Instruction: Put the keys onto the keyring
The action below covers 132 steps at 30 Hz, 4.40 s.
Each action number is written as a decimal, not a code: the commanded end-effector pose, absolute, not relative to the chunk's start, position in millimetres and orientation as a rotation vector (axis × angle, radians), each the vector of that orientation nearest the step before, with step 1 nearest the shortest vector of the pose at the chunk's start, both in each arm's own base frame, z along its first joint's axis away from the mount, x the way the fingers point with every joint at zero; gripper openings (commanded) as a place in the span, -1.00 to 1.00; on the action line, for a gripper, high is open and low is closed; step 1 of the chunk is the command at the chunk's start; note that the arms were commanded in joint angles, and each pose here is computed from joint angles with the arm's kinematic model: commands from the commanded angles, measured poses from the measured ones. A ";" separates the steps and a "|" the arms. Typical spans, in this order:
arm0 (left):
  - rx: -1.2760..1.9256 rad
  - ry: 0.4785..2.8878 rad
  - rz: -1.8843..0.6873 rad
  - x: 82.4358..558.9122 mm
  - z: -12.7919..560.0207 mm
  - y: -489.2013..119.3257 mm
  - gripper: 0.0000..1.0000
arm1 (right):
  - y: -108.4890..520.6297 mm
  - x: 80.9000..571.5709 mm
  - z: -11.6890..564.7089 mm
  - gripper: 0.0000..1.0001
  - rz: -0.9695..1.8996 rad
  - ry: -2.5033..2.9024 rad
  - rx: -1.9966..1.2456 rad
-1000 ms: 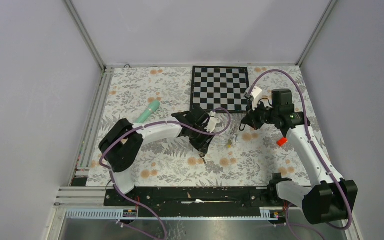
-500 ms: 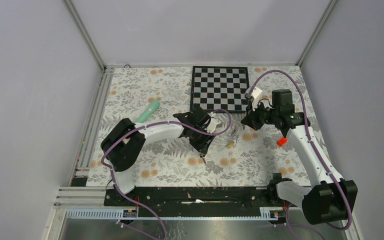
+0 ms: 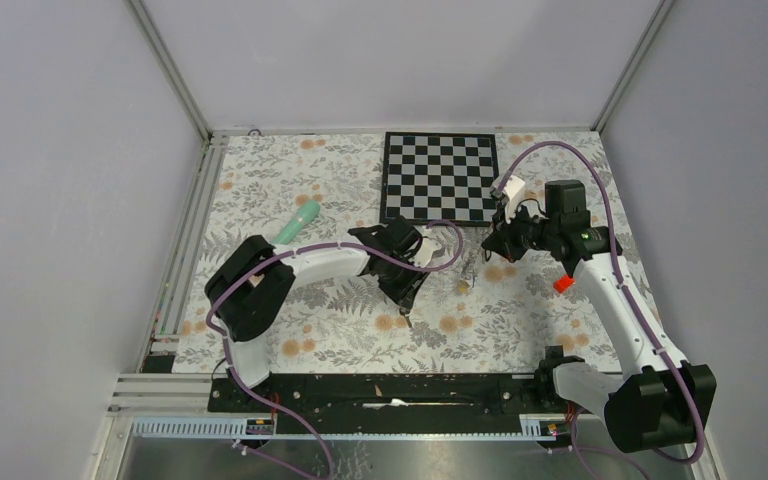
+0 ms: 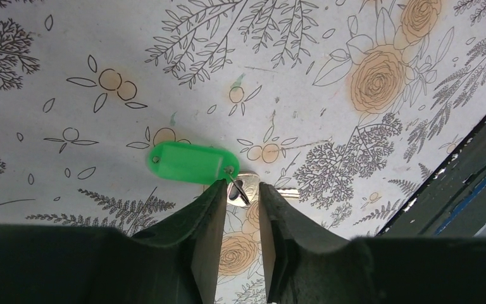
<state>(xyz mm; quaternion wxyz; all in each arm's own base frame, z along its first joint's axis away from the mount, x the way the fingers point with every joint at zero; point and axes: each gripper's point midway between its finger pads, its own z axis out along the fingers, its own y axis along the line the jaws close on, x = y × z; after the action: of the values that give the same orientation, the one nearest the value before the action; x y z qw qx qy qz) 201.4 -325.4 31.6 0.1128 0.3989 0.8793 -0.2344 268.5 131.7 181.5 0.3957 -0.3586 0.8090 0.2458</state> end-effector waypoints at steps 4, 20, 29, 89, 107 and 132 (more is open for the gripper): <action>1.160 2.542 -0.683 209.2 37.5 -333.1 -0.43 | 137.1 266.5 193.1 -1.00 0.655 1.992 -0.916; 1.181 2.480 -0.693 214.2 53.2 -336.6 -0.93 | 140.7 263.2 198.8 -1.00 0.683 1.971 -0.935; 1.328 2.230 -0.893 209.7 112.4 -348.8 -1.00 | 149.9 254.6 208.5 -1.00 0.756 1.915 -0.994; 1.323 1.861 -1.177 229.4 272.5 -376.5 -1.00 | 222.9 231.7 230.4 -1.00 1.048 1.662 -1.273; 1.283 1.905 -1.115 245.6 264.9 -378.3 -1.00 | 222.3 230.1 229.5 -1.00 1.048 1.663 -1.275; 1.324 1.972 -1.124 240.1 245.7 -369.9 -1.00 | 222.9 238.1 235.2 -1.00 1.024 1.668 -1.251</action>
<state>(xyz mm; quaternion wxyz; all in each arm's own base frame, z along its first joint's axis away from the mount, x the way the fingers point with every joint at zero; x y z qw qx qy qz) 231.6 -367.5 237.2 0.2391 0.4810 0.7335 -0.4166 234.8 217.8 214.7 0.3690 -0.4826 0.6824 0.4066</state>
